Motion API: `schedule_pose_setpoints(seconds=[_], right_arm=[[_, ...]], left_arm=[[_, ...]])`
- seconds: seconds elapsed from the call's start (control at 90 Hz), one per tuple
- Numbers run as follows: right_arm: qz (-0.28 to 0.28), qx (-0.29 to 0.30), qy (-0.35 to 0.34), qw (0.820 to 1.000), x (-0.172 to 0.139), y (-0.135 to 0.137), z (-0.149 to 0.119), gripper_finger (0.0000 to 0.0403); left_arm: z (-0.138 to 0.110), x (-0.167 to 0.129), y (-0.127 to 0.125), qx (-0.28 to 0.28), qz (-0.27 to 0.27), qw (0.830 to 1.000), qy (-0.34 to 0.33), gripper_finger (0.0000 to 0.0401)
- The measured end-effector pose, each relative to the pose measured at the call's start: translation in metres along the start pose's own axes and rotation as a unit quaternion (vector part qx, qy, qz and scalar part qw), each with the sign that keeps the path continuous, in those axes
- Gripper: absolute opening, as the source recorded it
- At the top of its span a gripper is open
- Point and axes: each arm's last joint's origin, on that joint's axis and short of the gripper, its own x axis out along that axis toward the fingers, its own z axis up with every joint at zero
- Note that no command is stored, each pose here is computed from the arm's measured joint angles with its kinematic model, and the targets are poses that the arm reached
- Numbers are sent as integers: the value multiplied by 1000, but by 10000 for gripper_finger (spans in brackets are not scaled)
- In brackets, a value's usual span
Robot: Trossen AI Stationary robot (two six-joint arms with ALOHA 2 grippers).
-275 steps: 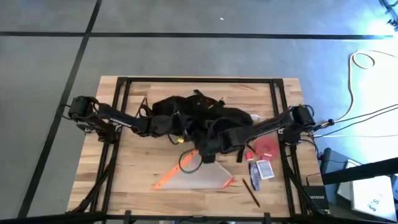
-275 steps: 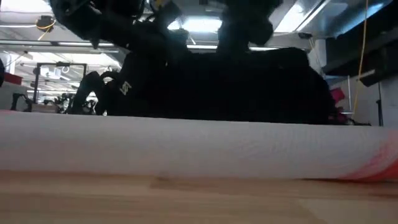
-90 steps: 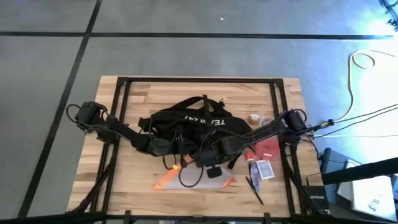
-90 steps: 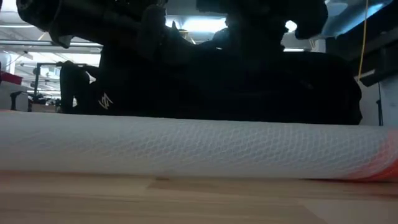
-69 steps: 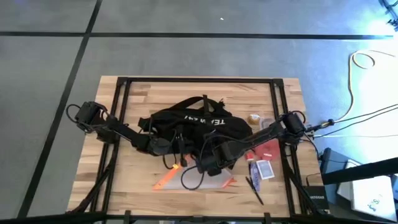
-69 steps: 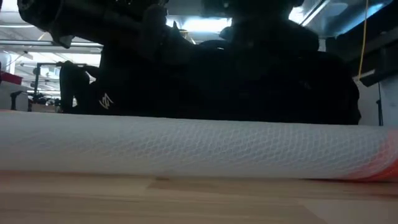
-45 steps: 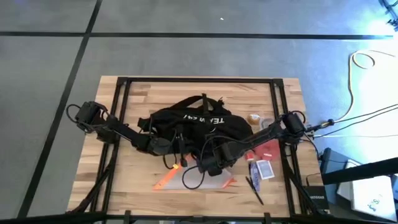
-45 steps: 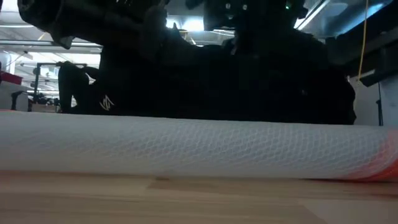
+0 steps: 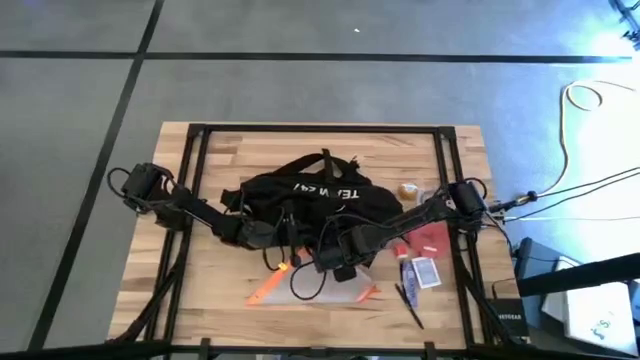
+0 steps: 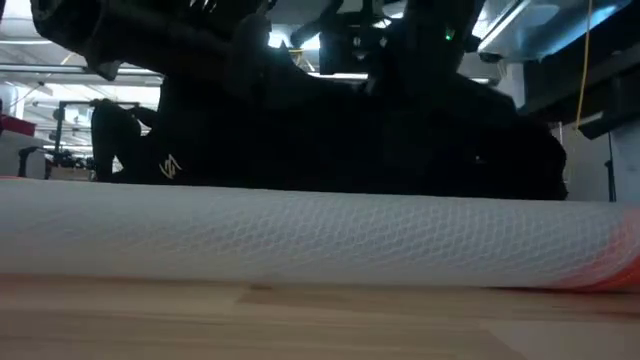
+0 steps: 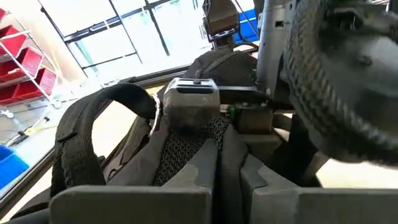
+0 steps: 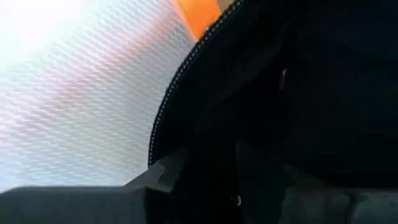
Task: Unpack backpack
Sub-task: Remove the white charger cable from the black bag
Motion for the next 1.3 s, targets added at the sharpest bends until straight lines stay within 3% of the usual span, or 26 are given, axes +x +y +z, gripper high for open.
schedule_pose_setpoints(seconds=[0.189, 0.433, 0.656, 0.856, 0.944, 1.022, 1.144, 1.222, 1.3], right_arm=[[-123, -29, 12, 992, 3, -6, -2, 101], [-217, -27, 19, 976, 8, -9, -9, 101], [-241, -34, 20, 970, 19, -8, -16, 101], [-164, 126, -14, 978, 31, -14, -18, 101], [-171, 172, -34, 970, 35, -13, -19, 99], [-207, 226, -66, 950, 36, -7, -21, 91], [-252, 333, -120, 901, 37, 1, -27, 69], [-256, 388, -152, 873, 39, 8, -31, 58], [-246, 412, -173, 860, 42, 15, -35, 55]], left_arm=[[2, 0, 1, -5, 5, 1000, -7, 0], [3, 0, 1, -7, 5, 1000, -10, 0], [2, 0, 1, -4, 0, 1000, -8, 0], [3, 0, 2, -7, 8, 1000, -12, 0], [3, 0, 2, -7, 10, 1000, -12, 0], [5, 0, 2, -12, 11, 1000, -20, 0], [6, -1, 1, -14, -2, 1000, -25, 0], [6, -1, 0, -12, -11, 1000, -26, 0], [5, -1, -1, -10, -18, 999, -24, 0]])
